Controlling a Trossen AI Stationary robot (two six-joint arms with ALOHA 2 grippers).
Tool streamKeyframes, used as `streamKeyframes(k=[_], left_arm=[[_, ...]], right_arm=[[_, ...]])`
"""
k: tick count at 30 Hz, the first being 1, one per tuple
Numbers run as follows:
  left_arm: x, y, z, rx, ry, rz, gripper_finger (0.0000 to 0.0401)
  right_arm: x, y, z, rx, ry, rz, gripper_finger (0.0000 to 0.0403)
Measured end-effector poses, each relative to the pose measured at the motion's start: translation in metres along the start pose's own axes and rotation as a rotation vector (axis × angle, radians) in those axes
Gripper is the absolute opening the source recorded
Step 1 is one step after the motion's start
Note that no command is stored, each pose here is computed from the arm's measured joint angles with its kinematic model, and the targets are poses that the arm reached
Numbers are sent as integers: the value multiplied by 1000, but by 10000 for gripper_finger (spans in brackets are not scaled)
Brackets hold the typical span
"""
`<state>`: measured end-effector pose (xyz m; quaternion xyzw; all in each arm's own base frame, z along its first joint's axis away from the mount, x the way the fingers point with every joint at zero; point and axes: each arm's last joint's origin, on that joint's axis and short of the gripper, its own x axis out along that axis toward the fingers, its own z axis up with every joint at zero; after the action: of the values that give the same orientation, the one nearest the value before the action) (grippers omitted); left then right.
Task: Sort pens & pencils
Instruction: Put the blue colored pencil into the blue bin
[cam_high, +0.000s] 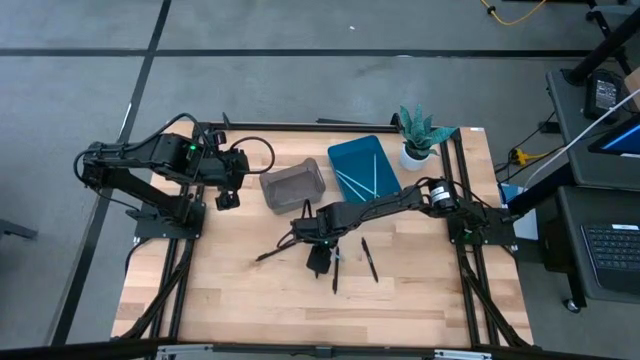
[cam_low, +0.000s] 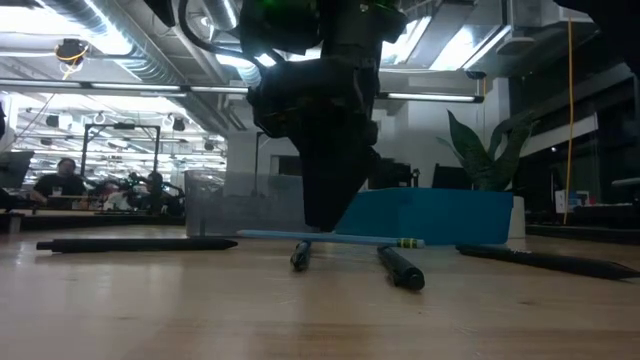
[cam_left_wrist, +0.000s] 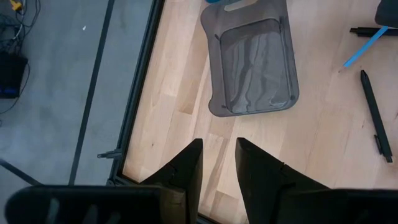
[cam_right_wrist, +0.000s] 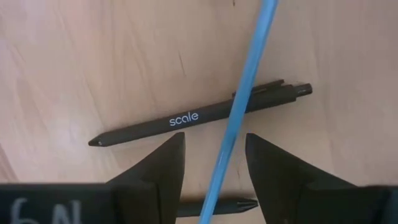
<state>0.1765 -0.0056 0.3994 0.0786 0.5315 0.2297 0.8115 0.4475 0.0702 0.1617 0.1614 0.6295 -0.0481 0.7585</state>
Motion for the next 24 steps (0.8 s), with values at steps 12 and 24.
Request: streamKeyframes(k=[12, 24], left_arm=[[0, 0, 0, 2, 0, 0, 89], [0, 0, 0, 18, 0, 0, 89]], right_arm=[[11, -5, -1, 12, 36, -20, 170], [11, -5, -1, 13, 37, -20, 82]])
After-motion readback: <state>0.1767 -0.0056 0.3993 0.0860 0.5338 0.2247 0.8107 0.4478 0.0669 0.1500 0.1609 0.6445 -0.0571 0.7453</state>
